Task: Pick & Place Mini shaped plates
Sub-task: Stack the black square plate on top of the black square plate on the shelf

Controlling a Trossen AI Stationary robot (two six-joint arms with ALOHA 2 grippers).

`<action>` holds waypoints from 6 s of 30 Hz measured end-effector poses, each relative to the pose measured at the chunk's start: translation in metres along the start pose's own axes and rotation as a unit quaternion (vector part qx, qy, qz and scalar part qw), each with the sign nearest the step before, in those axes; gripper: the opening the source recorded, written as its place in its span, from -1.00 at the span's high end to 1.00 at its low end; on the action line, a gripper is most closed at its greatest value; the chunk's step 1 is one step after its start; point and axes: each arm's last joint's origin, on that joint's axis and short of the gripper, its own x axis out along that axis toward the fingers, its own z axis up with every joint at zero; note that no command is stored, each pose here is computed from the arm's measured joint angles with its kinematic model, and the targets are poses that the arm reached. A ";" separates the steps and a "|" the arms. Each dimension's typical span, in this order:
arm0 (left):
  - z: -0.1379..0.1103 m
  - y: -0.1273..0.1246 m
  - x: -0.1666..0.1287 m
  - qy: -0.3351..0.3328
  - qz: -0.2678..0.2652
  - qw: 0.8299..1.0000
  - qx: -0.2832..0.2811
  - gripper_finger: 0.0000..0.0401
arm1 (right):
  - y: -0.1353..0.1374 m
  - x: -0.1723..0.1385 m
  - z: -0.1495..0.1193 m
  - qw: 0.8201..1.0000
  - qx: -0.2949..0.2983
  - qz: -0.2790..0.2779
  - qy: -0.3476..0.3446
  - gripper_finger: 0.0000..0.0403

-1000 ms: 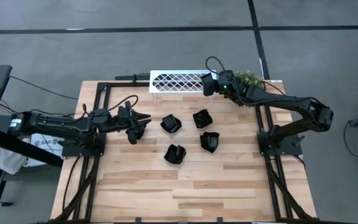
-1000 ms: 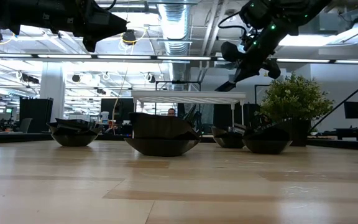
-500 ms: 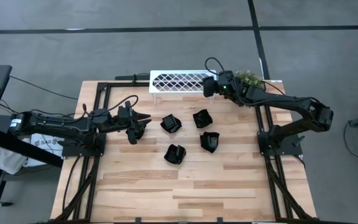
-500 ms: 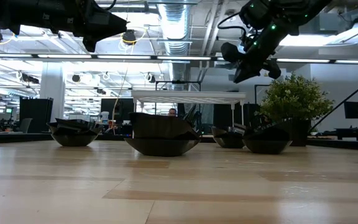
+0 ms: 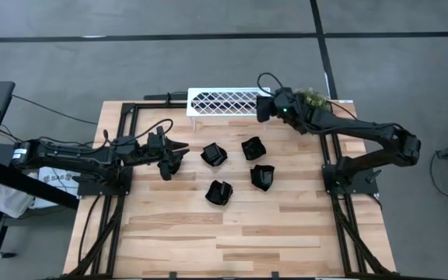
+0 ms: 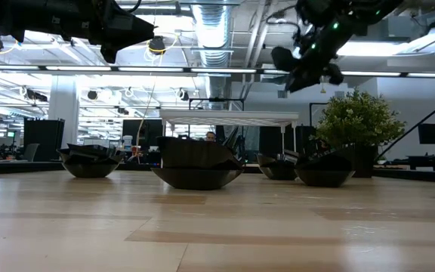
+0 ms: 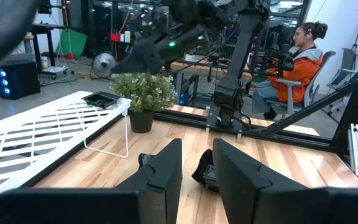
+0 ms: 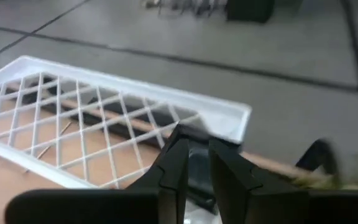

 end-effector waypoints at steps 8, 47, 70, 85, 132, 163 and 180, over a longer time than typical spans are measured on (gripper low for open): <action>0.001 0.000 0.000 -0.005 0.000 1.000 0.011 0.54 | 0.021 -0.076 -0.003 0.992 -0.085 0.054 -0.081 0.71; 0.006 0.000 0.000 -0.032 -0.002 0.999 -0.009 0.54 | 0.086 -0.061 -0.121 0.763 -0.522 0.358 0.132 0.71; 0.006 0.000 0.000 -0.031 -0.002 0.999 -0.012 0.54 | 0.088 -0.042 -0.100 0.768 -0.558 0.281 0.139 0.71; 0.006 0.000 0.000 -0.033 -0.002 0.999 -0.011 0.54 | 0.086 -0.040 -0.109 0.731 -0.548 0.356 0.196 0.66; 0.007 0.000 0.000 -0.038 -0.002 0.999 -0.008 0.54 | 0.091 -0.010 -0.135 0.699 -0.530 0.408 0.254 0.40; 0.007 0.000 0.000 -0.038 -0.002 0.999 -0.008 0.54 | 0.097 -0.014 -0.117 0.699 -0.553 0.378 0.252 0.73; 0.007 0.000 0.000 -0.038 -0.002 0.999 -0.008 0.54 | 0.098 -0.016 -0.111 0.710 -0.528 0.378 0.274 0.54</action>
